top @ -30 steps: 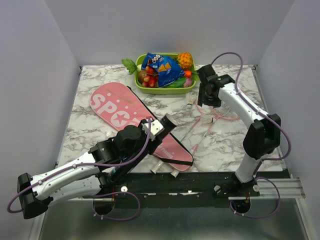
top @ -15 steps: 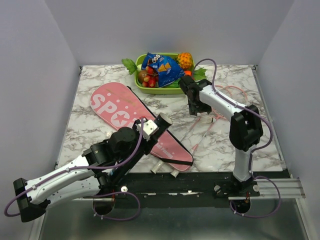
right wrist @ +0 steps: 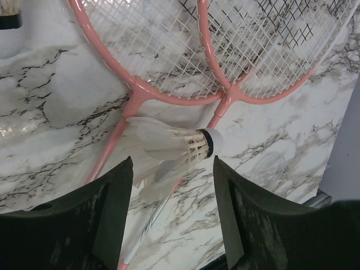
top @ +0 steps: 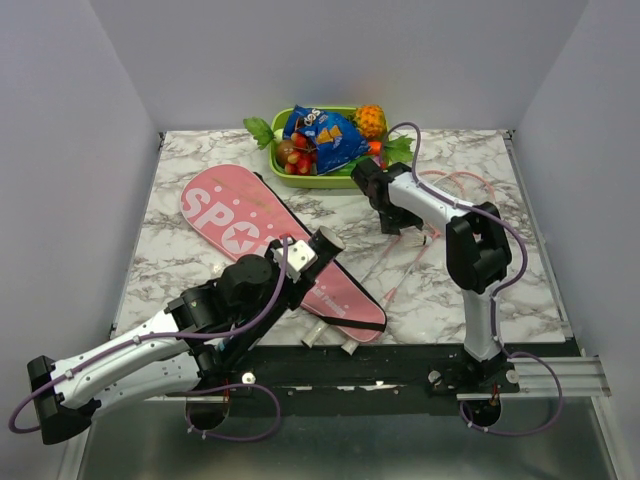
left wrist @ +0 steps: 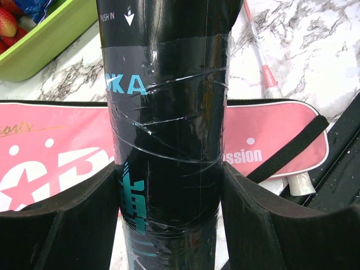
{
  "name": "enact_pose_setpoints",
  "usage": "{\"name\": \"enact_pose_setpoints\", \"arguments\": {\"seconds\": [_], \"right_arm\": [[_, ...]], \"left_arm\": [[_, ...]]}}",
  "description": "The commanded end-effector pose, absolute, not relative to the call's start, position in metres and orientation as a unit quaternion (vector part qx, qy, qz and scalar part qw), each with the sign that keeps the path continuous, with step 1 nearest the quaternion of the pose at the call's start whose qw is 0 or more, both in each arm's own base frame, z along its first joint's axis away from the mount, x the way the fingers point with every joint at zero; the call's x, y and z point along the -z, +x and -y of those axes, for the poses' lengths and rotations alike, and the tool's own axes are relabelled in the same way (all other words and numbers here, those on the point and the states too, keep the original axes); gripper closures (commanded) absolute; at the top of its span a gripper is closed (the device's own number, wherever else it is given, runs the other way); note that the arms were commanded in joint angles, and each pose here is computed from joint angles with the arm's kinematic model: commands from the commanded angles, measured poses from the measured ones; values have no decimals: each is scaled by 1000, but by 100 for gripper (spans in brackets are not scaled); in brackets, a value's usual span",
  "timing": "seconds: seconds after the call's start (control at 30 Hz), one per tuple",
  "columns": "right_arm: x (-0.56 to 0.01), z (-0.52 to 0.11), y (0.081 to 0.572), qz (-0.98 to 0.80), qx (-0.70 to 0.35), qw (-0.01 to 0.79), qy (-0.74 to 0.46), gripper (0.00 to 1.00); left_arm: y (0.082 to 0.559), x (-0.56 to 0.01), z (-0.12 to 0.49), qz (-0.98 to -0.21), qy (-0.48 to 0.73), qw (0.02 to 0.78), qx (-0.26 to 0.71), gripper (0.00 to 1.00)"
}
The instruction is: Pack up the badminton gear
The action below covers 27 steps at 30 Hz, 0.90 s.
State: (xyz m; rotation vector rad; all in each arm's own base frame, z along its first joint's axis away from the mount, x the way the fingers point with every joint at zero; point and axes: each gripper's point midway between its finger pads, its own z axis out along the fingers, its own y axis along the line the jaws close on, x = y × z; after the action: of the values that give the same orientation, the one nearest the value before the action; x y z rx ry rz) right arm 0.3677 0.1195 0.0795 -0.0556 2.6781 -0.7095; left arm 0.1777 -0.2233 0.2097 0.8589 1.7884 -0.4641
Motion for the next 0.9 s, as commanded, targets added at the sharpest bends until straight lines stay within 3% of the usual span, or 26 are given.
{"name": "enact_pose_setpoints", "arguments": {"seconds": [0.0, 0.27, 0.47, 0.57, 0.7, 0.8, 0.87], "right_arm": [[-75, -117, 372, -941, 284, 183, -33, 33], [-76, -112, 374, -933, 305, 184, -40, 36], [-82, -104, 374, -924, 329, 190, -44, 46], [-84, -101, 374, -920, 338, 192, -45, 55], [-92, -97, 374, -916, 346, 198, -42, 83], [-104, -94, 375, -911, 352, 211, -38, 97], [-112, -91, 374, -908, 357, 216, -37, 99]], "left_arm": [[180, -206, 219, -751, 352, 527, 187, 100], [181, -203, 219, -751, 354, 527, 182, 100], [182, -202, 221, -750, 356, 527, 182, 100], [183, -201, 223, -750, 357, 526, 182, 100], [184, -203, 224, -747, 358, 529, 183, 100], [185, -204, 225, -745, 361, 532, 181, 100], [186, -206, 227, -743, 362, 533, 182, 100]]}}
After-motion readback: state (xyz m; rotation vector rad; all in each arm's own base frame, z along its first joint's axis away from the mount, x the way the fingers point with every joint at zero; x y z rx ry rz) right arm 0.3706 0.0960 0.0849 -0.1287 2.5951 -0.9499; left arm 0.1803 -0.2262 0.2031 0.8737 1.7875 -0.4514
